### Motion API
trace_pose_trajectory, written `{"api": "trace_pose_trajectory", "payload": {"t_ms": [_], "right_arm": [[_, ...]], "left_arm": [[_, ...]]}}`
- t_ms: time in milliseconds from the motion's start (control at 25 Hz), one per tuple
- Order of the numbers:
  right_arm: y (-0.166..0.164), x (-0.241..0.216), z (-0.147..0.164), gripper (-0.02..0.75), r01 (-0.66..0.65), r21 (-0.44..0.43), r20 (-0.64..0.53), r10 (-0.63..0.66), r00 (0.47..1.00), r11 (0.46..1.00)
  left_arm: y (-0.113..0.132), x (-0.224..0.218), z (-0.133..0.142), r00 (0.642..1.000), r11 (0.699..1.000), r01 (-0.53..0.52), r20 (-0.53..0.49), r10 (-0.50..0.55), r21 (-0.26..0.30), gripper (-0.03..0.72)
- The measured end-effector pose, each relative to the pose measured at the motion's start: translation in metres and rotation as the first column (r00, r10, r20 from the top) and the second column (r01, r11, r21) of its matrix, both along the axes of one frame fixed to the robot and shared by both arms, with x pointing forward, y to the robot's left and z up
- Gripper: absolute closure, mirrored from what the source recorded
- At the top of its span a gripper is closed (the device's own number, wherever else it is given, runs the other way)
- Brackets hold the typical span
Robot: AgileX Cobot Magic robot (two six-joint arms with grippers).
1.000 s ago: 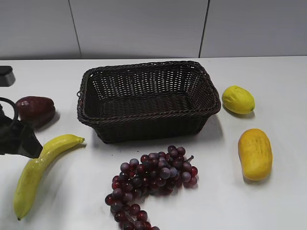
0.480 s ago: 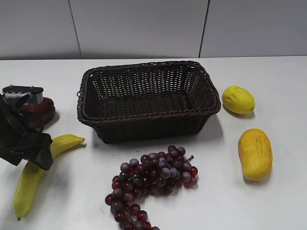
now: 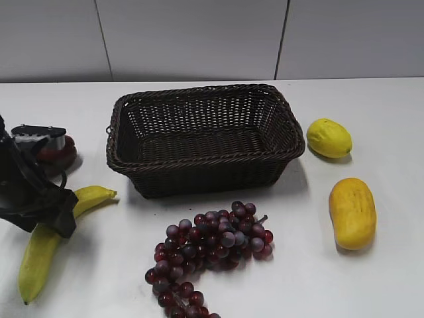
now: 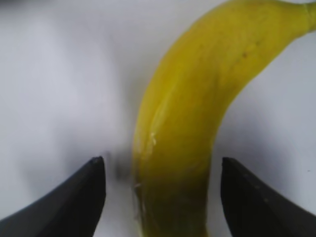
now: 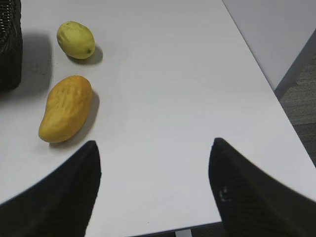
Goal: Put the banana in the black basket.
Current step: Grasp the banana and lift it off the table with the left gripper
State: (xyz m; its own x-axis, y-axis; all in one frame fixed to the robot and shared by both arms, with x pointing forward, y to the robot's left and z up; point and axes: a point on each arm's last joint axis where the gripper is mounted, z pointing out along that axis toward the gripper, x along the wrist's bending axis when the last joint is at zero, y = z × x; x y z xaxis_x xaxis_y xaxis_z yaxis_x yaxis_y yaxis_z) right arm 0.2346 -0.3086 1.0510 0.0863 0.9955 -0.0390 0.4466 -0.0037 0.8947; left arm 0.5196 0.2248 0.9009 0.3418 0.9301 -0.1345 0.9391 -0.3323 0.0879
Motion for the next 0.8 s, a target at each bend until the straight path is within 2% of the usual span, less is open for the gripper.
{"api": "trace_pose_trajectory", "payload": {"t_ms": [200, 240, 360, 640, 800], "right_arm": [[0.000, 0.000, 0.000, 0.187, 0.000, 0.000, 0.000, 0.000, 1.000, 1.000], [0.000, 0.000, 0.000, 0.187, 0.000, 0.000, 0.000, 0.000, 1.000, 1.000], [0.000, 0.000, 0.000, 0.187, 0.000, 0.000, 0.000, 0.000, 1.000, 1.000], [0.000, 0.000, 0.000, 0.187, 0.000, 0.000, 0.001, 0.000, 1.000, 1.000], [0.000, 0.000, 0.000, 0.187, 0.000, 0.000, 0.001, 0.000, 1.000, 1.000]], "left_arm": [[0.000, 0.000, -0.006, 1.000, 1.000, 0.001, -0.020, -0.001, 0.005, 0.183], [0.000, 0.000, -0.006, 1.000, 1.000, 0.001, -0.020, -0.001, 0.005, 0.220], [0.000, 0.000, -0.007, 1.000, 1.000, 0.001, -0.021, -0.001, 0.006, 0.393], [0.000, -0.005, -0.006, 0.997, 1.000, 0.010, -0.074, -0.009, 0.007, 0.386], [0.000, -0.009, 0.011, 0.991, 0.999, 0.037, -0.127, -0.036, 0.004, 0.386]]}}
